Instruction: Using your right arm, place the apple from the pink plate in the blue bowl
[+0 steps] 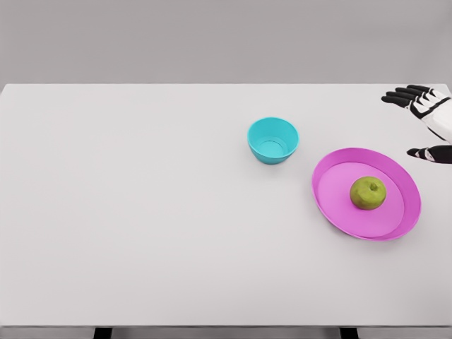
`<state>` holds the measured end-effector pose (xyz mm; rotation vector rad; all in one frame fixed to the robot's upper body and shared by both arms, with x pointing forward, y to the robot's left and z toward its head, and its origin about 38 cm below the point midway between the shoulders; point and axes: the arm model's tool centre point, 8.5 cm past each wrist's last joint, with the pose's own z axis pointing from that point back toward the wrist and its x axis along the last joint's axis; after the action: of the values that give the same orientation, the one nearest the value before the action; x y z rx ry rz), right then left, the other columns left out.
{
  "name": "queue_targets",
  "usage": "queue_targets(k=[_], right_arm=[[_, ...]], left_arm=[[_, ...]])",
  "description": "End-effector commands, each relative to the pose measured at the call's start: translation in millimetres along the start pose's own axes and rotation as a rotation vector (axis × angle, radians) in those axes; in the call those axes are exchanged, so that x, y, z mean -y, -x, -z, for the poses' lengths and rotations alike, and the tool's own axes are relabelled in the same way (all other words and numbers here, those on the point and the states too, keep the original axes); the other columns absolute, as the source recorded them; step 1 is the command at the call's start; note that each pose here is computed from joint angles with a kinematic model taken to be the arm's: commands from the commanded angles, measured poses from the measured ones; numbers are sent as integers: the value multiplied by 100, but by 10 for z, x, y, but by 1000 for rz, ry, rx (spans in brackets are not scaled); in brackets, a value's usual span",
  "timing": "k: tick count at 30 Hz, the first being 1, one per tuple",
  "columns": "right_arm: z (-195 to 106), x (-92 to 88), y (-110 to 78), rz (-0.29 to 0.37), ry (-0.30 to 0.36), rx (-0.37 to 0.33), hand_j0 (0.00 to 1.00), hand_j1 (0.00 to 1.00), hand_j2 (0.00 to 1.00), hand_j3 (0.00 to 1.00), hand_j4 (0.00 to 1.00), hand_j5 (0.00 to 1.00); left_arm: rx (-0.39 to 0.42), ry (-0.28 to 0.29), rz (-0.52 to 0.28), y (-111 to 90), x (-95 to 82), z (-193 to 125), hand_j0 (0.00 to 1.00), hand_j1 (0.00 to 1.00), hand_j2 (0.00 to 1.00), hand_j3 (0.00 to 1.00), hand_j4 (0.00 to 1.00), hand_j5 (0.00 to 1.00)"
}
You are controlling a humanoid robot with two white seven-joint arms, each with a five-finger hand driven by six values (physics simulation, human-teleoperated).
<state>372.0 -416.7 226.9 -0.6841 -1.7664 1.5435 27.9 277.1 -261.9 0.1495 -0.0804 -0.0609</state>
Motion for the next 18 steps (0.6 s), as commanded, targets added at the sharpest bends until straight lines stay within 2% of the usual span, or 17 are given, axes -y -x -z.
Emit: queue_targets(k=[1, 3, 7, 9, 11, 13, 15, 18], right_arm=[[-5, 10, 5, 3, 3, -1, 100, 100, 100, 100, 100, 100], [-6, 37, 0, -1, 6, 1, 100, 100, 100, 100, 100, 100], [-56, -15, -3, 0, -28, -2, 100, 100, 100, 100, 100, 100], [-50, -95, -36, -23, -242, 14, 100, 100, 100, 100, 100, 100], [-37, -188, -114, -29, -380, 40, 100, 100, 100, 100, 100, 100], [-23, -213, -179, -41, -457, 62, 100, 100, 100, 100, 100, 100], [-33, -183, -164, -50, -484, 57, 100, 100, 100, 100, 100, 100], [-7, -265, -191, -34, -511, 65, 100, 100, 100, 100, 100, 100]], left_arm=[[-1, 0, 0, 10, 0, 0, 100, 100, 100, 100, 100, 100], [0, 0, 0, 0, 0, 0, 100, 100, 100, 100, 100, 100], [-2, 0, 0, 10, 0, 0, 100, 100, 100, 100, 100, 100], [0, 0, 0, 0, 0, 0, 100, 100, 100, 100, 100, 100], [0, 0, 0, 0, 0, 0, 100, 100, 100, 100, 100, 100], [0, 0, 0, 0, 0, 0, 100, 100, 100, 100, 100, 100], [0, 0, 0, 0, 0, 0, 100, 100, 100, 100, 100, 100], [0, 0, 0, 0, 0, 0, 100, 100, 100, 100, 100, 100]])
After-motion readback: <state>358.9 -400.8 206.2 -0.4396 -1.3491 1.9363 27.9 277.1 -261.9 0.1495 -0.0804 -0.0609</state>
